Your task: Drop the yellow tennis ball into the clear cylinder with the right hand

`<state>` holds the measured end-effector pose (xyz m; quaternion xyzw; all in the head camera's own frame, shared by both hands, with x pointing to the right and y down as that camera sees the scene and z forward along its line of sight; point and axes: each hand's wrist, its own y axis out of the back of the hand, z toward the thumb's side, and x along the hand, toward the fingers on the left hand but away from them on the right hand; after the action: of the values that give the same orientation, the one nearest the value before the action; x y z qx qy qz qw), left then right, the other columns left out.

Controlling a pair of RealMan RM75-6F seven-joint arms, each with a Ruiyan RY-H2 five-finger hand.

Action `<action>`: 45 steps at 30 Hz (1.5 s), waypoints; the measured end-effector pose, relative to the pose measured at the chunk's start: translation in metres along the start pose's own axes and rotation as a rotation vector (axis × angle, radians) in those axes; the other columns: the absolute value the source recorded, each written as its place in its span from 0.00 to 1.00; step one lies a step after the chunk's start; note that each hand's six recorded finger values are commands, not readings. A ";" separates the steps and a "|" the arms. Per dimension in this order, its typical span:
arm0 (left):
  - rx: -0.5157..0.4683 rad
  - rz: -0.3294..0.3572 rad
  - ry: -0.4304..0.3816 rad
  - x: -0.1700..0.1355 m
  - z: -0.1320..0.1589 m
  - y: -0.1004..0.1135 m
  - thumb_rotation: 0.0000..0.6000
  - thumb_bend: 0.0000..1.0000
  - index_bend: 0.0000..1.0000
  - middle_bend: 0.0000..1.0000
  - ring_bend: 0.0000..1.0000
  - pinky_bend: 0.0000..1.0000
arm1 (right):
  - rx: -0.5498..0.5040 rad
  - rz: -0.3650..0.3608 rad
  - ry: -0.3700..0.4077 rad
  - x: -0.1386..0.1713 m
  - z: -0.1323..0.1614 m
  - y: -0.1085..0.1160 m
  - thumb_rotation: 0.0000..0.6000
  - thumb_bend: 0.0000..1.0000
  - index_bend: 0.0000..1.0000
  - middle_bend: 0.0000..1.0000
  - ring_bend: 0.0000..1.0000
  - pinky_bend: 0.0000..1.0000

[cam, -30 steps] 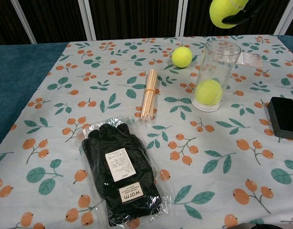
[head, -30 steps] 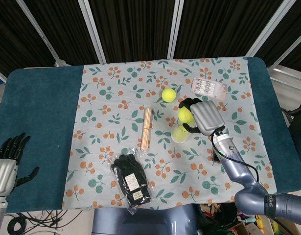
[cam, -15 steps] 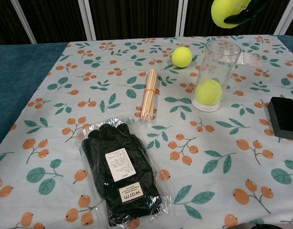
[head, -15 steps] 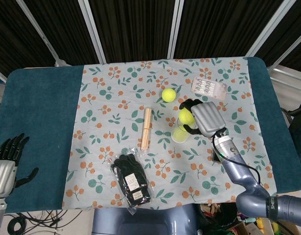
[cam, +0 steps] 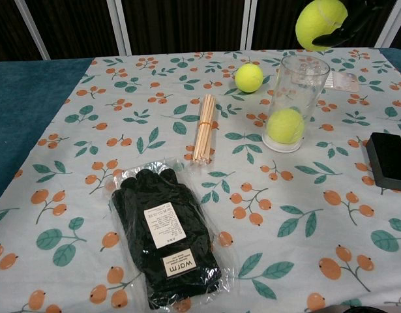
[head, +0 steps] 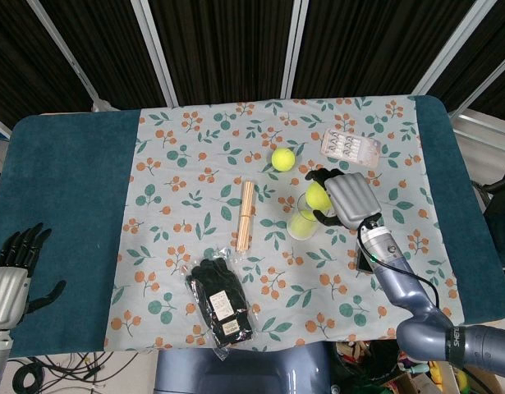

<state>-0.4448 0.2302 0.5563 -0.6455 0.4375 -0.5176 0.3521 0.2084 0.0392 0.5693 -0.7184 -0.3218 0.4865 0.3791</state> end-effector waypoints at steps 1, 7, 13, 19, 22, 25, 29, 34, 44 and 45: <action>0.001 -0.002 0.000 0.000 0.000 0.000 1.00 0.25 0.00 0.00 0.00 0.00 | -0.003 0.003 0.000 -0.001 0.000 -0.001 1.00 0.35 0.20 0.27 0.42 0.53; 0.004 -0.003 0.002 0.001 0.000 0.000 1.00 0.25 0.00 0.00 0.00 0.00 | -0.010 0.012 0.011 -0.004 0.004 -0.007 1.00 0.28 0.13 0.21 0.37 0.50; 0.005 -0.002 0.003 0.001 -0.001 0.000 1.00 0.25 0.00 0.00 0.00 0.00 | -0.014 0.041 -0.004 -0.003 0.001 -0.010 1.00 0.07 0.01 0.01 0.14 0.36; 0.008 -0.003 0.004 0.001 -0.001 -0.001 1.00 0.25 0.00 0.00 0.00 0.00 | -0.022 0.073 -0.015 0.002 -0.002 -0.010 1.00 0.02 0.00 0.00 0.11 0.36; 0.007 -0.002 0.005 0.002 -0.001 0.000 1.00 0.25 0.00 0.00 0.00 0.00 | -0.022 0.060 -0.014 0.003 -0.002 -0.006 1.00 0.04 0.00 0.00 0.11 0.36; 0.007 -0.002 0.006 0.002 -0.001 0.000 1.00 0.25 0.00 0.00 0.00 0.00 | -0.015 0.022 -0.009 0.008 -0.003 0.006 1.00 0.09 0.00 0.00 0.11 0.36; 0.005 0.001 0.006 0.002 -0.001 0.000 1.00 0.25 0.00 0.00 0.00 0.00 | 0.013 -0.044 -0.016 0.022 -0.011 0.024 1.00 0.11 0.00 0.00 0.11 0.33; 0.000 0.005 0.006 0.002 -0.001 0.001 1.00 0.25 0.00 0.00 0.00 0.00 | 0.075 -0.118 -0.075 0.063 -0.042 0.032 1.00 0.11 0.00 0.00 0.11 0.30; 0.005 0.016 -0.006 0.000 0.004 0.002 1.00 0.25 0.00 0.00 0.00 0.00 | 0.125 -0.202 -0.262 0.180 -0.126 -0.005 1.00 0.09 0.00 0.00 0.11 0.27; 0.008 0.020 -0.011 0.000 0.006 0.002 1.00 0.25 0.00 0.00 0.00 0.00 | 0.125 -0.197 -0.280 0.190 -0.134 -0.012 1.00 0.09 0.00 0.00 0.11 0.27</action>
<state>-0.4398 0.2298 0.5531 -0.6425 0.4400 -0.5124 0.3620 0.3947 0.1722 0.5257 -0.5836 -0.4093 0.5614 0.4205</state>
